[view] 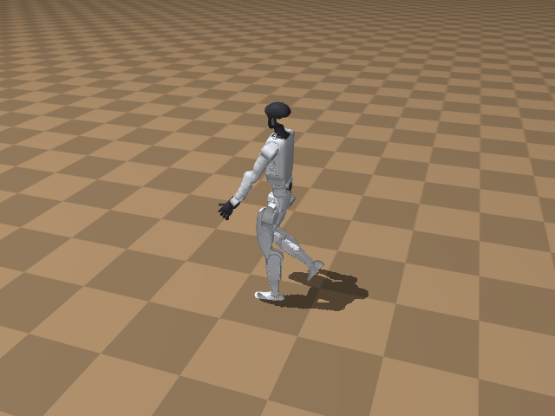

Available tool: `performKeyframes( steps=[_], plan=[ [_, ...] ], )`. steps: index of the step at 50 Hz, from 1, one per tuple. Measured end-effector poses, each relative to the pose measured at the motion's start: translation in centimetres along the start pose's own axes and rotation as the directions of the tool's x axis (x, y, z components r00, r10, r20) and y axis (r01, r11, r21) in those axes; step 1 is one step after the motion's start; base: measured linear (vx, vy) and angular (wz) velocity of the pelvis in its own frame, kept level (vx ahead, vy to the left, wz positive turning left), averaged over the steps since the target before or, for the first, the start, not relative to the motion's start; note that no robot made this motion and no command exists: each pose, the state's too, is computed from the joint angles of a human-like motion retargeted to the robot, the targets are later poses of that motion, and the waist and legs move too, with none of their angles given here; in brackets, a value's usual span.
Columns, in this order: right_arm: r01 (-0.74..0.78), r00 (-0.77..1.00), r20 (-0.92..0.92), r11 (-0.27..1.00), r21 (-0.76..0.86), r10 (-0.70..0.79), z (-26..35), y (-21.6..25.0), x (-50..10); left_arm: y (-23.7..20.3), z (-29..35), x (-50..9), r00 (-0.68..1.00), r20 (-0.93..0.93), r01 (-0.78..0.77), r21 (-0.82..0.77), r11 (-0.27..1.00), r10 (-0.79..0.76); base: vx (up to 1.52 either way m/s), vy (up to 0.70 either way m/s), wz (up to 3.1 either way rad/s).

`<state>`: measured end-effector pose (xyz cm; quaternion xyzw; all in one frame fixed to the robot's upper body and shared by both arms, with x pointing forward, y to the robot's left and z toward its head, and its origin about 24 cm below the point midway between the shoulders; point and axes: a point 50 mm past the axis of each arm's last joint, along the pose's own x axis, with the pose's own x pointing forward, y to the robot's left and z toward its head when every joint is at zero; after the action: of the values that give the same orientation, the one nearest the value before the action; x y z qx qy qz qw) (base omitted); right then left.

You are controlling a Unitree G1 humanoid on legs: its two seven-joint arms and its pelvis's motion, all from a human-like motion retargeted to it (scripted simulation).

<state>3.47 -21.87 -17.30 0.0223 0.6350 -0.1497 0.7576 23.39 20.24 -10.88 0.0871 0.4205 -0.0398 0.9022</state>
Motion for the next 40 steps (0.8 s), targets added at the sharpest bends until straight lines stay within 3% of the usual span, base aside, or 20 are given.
performKeyframes(
  steps=[5, 10, 15, 19, 24, 27, 29, 34, 40],
  plan=[
    [0.098, 0.953, -0.294, 0.991, 0.092, -0.067, -11.5, -5.0, -2.9, 2.8, 16.2, -1.0, 0.928, 0.360, -0.114, 0.042, 0.993, 0.091, 0.59, 0.09, 0.95],
    [0.122, 0.897, -0.436, 0.989, 0.089, -0.071, -17.7, -7.6, -6.3, 4.1, 26.5, -5.2, 0.779, 0.617, -0.171, 0.043, 0.984, 0.109, 0.58, -0.01, 0.74],
    [0.123, 0.884, -0.463, 0.987, 0.102, -0.062, -18.9, -7.7, -7.0, 3.8, 30.5, -7.7, 0.691, 0.718, -0.177, 0.059, 0.982, 0.082, 0.59, -0.09, 0.48],
    [0.126, 0.918, -0.392, 0.984, 0.126, -0.067, -15.8, -6.3, -5.0, 2.5, 29.4, -6.7, 0.697, 0.711, -0.120, -0.007, 0.993, 0.089, 0.69, -0.15, 0.65],
    [0.016, 0.978, -0.208, 0.999, 0.049, -0.006, -7.5, -2.3, -1.3, 0.4, 20.5, -2.0, 0.853, 0.521, -0.069, 0.065, 0.995, 0.026, 0.72, -0.22, -0.40],
    [-0.032, 0.999, -0.018, 0.999, 0.029, 0.032, -0.1, 0.5, 0.0, -0.8, 9.7, 0.4, 0.973, 0.220, 0.017, 0.219, 0.976, -0.066, 0.64, -0.24, -0.85],
    [-0.029, 0.991, 0.131, 0.999, 0.026, 0.026, 5.6, 1.7, 0.1, -1.8, 1.6, 0.3, 0.990, -0.014, 0.142, 0.232, 0.962, -0.142, 0.47, -0.16, 0.00],
    [-0.037, 0.830, 0.555, 0.987, 0.158, -0.058, 21.2, 2.7, -3.9, -3.1, -15.1, -5.3, 0.909, -0.383, 0.177, -0.003, 0.984, -0.165, 0.54, -0.05, -0.46],
    [-0.120, 0.506, 0.856, 0.974, 0.190, -0.104, 34.0, 3.4, -13.2, -3.3, -28.3, -17.5, 0.732, -0.655, -0.022, -0.298, 0.954, -0.187, 0.56, 0.00, -0.58]
  ],
)
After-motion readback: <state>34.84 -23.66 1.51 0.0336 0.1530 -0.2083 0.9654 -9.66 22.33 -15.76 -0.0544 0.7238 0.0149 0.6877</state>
